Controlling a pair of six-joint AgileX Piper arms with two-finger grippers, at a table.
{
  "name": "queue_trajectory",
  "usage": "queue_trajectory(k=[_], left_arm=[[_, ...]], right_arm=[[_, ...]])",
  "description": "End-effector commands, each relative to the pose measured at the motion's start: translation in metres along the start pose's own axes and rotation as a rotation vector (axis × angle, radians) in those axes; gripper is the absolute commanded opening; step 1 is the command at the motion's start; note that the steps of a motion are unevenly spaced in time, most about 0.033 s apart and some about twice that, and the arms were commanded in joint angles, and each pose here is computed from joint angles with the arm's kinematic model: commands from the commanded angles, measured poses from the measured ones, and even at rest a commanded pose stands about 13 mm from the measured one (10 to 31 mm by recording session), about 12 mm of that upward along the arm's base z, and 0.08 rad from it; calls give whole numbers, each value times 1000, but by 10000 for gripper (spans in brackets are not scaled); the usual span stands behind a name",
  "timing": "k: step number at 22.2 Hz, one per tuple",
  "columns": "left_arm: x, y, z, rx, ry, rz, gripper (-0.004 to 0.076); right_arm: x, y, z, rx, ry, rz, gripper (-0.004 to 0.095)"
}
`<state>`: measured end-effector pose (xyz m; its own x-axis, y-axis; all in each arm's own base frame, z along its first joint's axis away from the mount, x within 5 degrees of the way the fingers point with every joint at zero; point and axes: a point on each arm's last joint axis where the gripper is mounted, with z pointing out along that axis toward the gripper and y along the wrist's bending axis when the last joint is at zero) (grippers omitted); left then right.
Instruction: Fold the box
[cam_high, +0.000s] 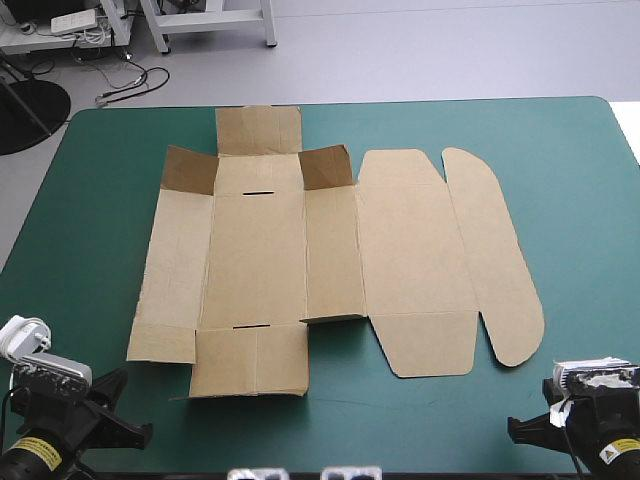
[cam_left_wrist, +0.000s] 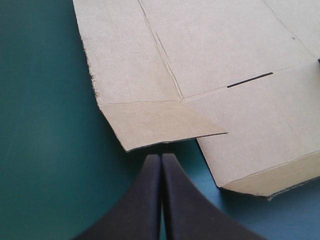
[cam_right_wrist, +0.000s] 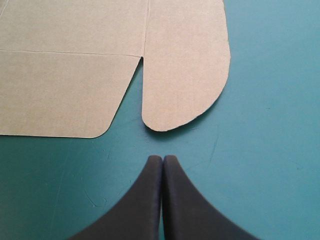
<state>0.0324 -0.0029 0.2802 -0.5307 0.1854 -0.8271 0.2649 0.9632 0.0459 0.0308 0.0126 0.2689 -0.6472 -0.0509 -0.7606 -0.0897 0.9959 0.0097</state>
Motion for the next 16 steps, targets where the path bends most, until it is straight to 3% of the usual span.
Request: queue_trajectory(k=[1, 7, 16], left_arm=[[-12, 0, -3, 8, -76, -9, -10], [-20, 1, -9, 4, -22, -7, -10], [-119, 1, -16, -3, 9, 59, -10]], right_arm=[[-11, 0, -5, 1, -67, -8, -20], [-11, 0, -5, 1, -67, -8, -20], [-11, 0, -5, 1, -67, -8, -20]])
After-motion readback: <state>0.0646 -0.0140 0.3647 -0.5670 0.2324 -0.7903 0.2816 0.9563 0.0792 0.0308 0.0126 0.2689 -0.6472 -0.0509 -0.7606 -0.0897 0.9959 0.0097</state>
